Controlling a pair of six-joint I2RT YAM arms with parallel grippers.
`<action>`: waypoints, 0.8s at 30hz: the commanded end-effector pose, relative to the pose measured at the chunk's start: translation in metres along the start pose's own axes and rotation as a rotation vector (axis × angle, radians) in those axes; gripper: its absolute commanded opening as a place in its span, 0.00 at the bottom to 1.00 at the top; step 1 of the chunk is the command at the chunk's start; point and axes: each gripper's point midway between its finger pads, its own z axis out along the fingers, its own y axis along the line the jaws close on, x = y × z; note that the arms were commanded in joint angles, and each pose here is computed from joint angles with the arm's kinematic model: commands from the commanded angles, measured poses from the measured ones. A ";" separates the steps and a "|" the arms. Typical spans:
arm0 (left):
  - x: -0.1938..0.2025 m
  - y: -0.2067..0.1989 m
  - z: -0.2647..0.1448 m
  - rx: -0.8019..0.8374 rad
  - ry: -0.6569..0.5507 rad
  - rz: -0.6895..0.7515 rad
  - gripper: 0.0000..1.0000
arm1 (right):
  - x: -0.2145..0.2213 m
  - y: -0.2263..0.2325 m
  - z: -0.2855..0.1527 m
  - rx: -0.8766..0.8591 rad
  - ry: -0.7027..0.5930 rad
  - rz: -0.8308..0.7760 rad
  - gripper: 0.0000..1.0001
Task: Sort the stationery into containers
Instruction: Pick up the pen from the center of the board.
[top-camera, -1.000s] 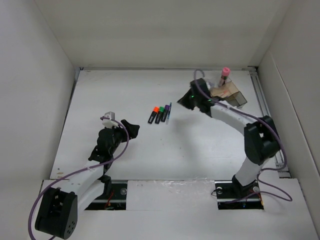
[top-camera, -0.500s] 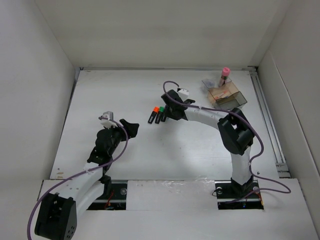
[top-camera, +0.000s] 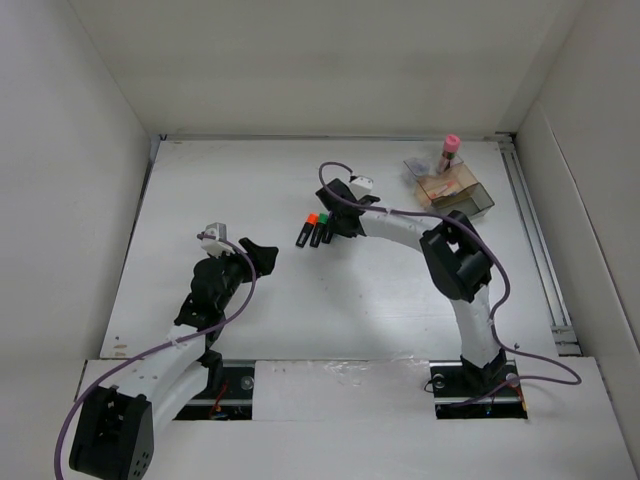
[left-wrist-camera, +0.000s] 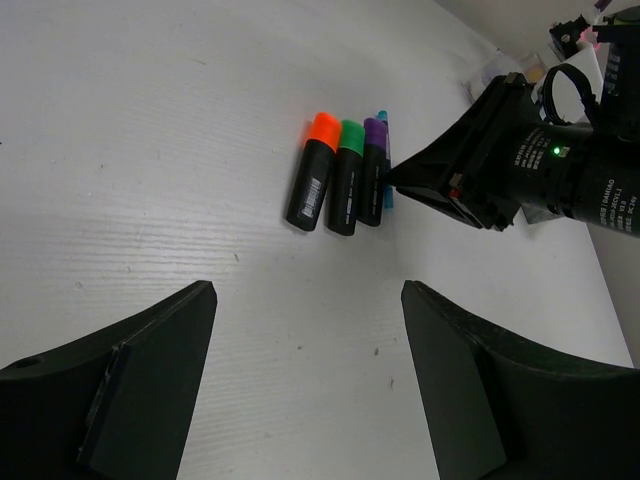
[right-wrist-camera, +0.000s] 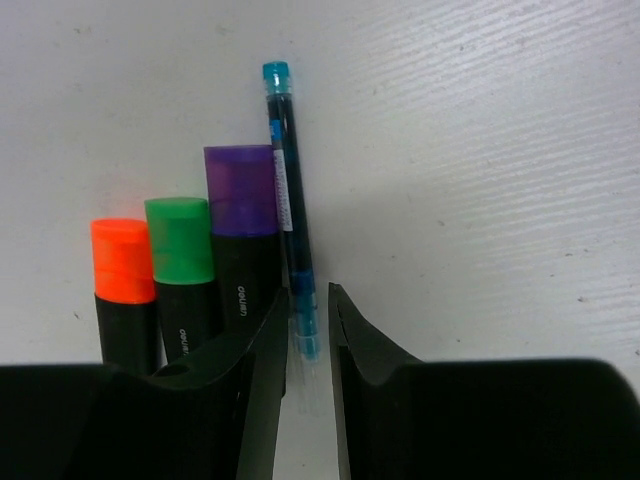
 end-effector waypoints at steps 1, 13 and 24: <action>-0.007 -0.011 0.000 0.044 -0.024 0.001 0.72 | -0.011 0.008 0.002 -0.009 -0.019 -0.008 0.28; -0.003 -0.007 0.002 0.033 -0.010 -0.001 0.72 | -0.010 -0.022 0.017 0.044 0.000 0.019 0.08; -0.002 -0.006 0.005 0.027 -0.001 -0.001 0.72 | -0.130 -0.072 -0.049 -0.061 -0.150 0.289 0.00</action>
